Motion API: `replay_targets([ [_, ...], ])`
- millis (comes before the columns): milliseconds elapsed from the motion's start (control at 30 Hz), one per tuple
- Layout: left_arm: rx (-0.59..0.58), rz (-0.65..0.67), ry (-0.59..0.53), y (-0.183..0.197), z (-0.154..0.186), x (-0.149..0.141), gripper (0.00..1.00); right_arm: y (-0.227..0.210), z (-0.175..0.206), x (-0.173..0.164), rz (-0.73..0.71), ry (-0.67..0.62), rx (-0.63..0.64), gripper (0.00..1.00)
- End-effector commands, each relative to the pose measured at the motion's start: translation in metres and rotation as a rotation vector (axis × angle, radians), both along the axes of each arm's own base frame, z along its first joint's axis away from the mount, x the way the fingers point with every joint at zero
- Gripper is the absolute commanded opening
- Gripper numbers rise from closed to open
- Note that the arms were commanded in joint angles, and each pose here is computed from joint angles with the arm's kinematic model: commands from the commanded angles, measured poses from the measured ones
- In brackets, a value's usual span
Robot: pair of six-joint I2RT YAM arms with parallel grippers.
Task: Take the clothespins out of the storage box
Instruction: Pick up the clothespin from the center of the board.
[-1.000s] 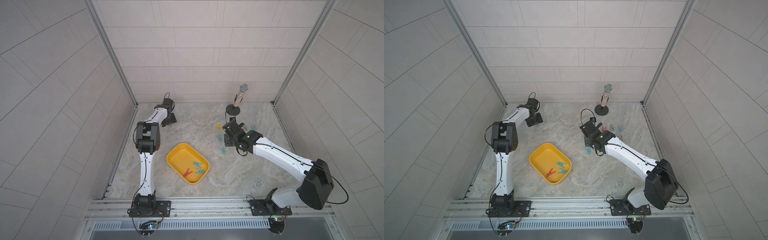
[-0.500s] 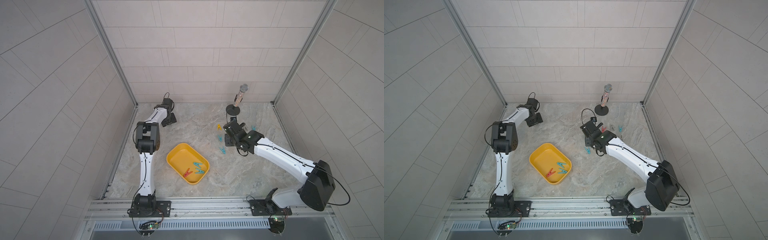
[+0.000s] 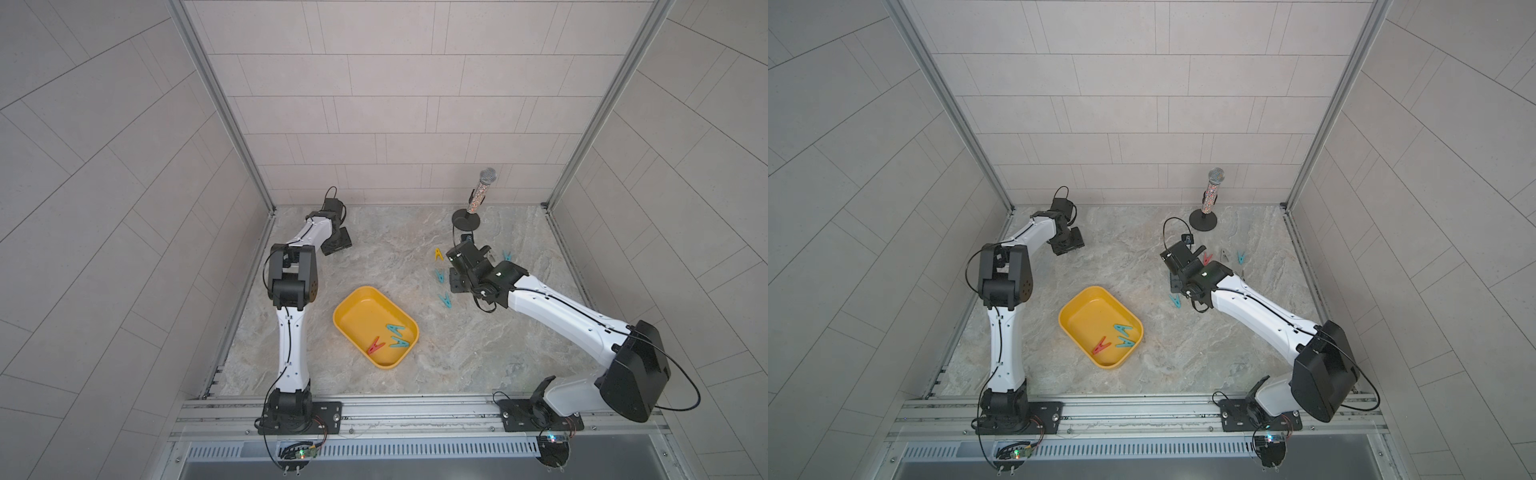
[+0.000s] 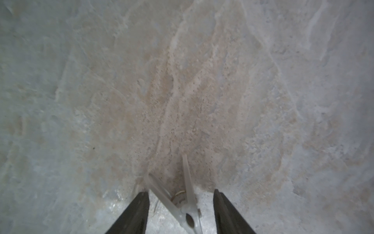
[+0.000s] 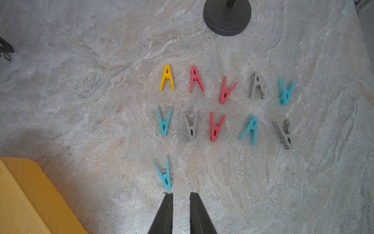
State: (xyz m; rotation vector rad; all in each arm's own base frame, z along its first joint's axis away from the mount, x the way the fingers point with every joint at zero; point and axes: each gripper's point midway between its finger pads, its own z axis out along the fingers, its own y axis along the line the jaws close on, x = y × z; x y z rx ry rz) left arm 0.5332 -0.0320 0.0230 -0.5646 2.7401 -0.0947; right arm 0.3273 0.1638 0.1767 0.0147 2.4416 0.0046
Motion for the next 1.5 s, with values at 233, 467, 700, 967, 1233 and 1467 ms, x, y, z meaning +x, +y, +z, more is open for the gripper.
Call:
replay_targets([
  [233,-0.007,-0.009,0.119,0.000,-0.016,-0.033,0.52,-0.005,0.003,-0.005,-0.019,-0.001,-0.002,0.19],
  [467,0.000,-0.014,0.113,0.002,-0.010,-0.038,0.41,-0.004,0.002,-0.004,-0.016,-0.003,0.006,0.19],
  [700,0.010,-0.061,0.088,0.002,0.002,-0.043,0.34,0.005,0.007,-0.001,0.007,-0.014,0.039,0.19],
  [967,0.029,-0.134,0.058,0.003,0.009,-0.050,0.27,0.013,0.007,0.003,0.023,-0.009,0.061,0.19],
  [1233,0.066,-0.141,0.038,0.012,0.006,-0.040,0.38,0.015,0.002,0.002,0.028,0.007,0.063,0.19],
  [1467,0.070,-0.156,0.045,0.011,-0.002,-0.025,0.42,0.015,0.001,0.003,0.029,0.006,0.060,0.19],
])
